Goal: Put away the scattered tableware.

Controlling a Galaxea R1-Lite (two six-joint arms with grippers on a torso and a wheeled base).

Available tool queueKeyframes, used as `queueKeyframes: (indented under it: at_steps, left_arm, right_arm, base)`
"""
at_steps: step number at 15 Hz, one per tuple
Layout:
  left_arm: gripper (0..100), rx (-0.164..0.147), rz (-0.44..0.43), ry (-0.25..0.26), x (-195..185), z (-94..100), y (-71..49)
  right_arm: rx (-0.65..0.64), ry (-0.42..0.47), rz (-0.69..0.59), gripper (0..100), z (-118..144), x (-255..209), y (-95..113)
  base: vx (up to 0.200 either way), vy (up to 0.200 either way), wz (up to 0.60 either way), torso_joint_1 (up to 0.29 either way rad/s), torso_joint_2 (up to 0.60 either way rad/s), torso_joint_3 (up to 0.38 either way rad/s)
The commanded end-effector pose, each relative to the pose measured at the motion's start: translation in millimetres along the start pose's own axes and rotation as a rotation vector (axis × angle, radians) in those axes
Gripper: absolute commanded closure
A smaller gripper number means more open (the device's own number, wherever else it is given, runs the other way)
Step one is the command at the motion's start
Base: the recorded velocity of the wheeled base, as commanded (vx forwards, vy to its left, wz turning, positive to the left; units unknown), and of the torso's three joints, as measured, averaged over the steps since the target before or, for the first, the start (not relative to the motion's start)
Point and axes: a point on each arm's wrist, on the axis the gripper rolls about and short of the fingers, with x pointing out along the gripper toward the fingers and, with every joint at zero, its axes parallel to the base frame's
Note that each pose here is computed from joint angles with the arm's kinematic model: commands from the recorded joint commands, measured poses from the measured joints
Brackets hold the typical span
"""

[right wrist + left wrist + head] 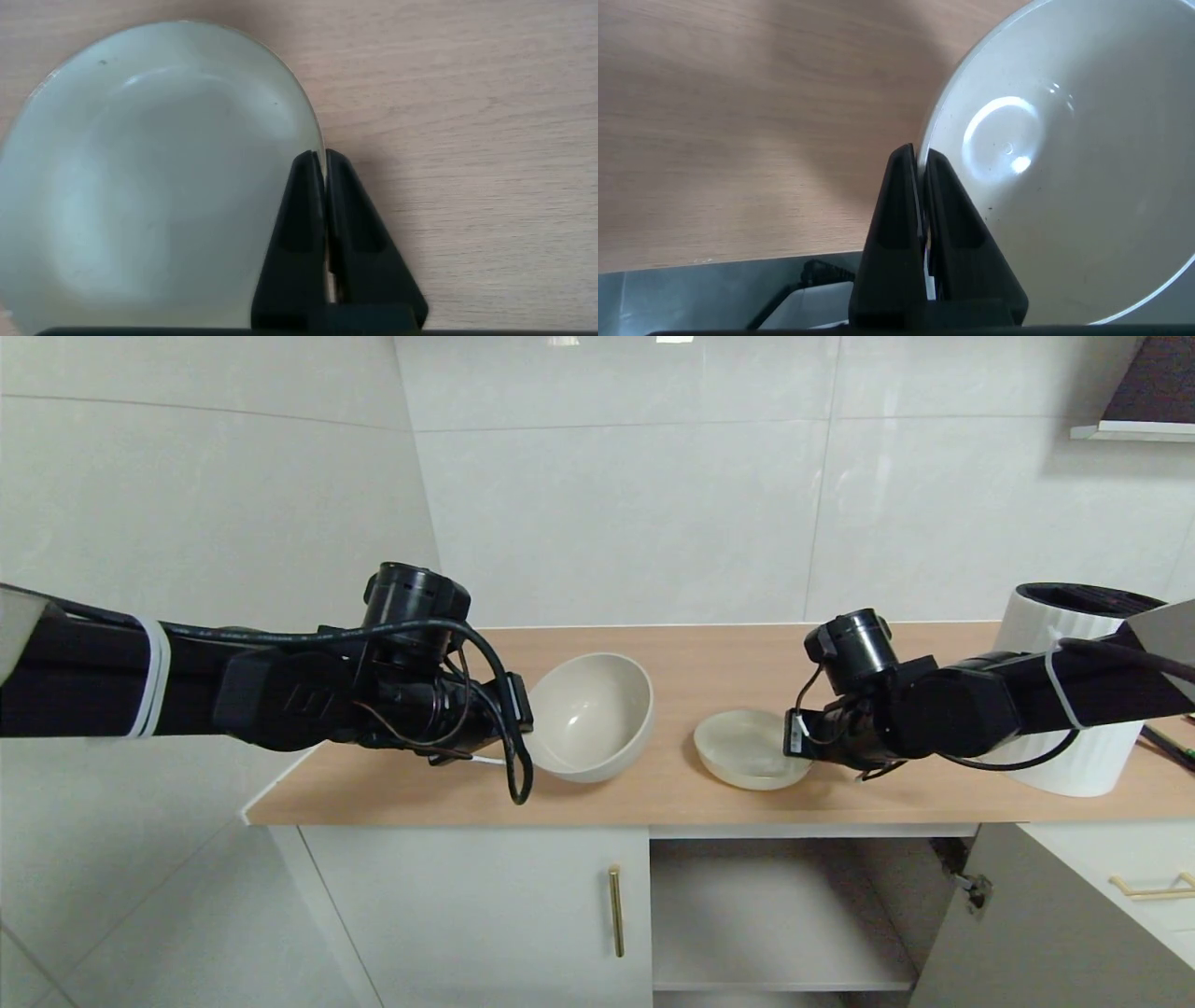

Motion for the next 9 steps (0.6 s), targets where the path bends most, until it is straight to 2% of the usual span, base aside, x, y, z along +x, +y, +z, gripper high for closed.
queueKeyframes:
  at_steps: [1, 4, 7, 9]
  left_arm:
    - [100, 0.000, -0.002, -0.003, -1.2, 0.5, -0.4]
    - [100, 0.003, -0.008, -0.004, -9.2, -0.5, -0.3]
    - [100, 0.049, -0.089, -0.004, -46.6, -5.6, -1.2]
    - [100, 0.088, -0.130, 0.012, -70.5, -16.4, 3.4]
  right_arm:
    - [0.006, -0.014, 0.010, 100, 4.4, -7.9, -0.4]
    - [0.018, -0.042, 0.028, 100, 12.1, -27.0, -3.2]
    - [0.019, -0.001, 0.160, 100, 12.8, -90.4, -19.7]
    - [0.011, 0.030, 0.289, 100, 8.9, -121.9, -29.2]
  base:
    - [0.000, 0.000, 0.00, 0.000, 0.00, 0.000]
    - [0.000, 0.000, 0.00, 0.000, 0.00, 0.000]
    - [0.000, 0.000, 0.00, 0.000, 0.00, 0.000]
    - [0.000, 0.000, 0.00, 0.000, 0.00, 0.000]
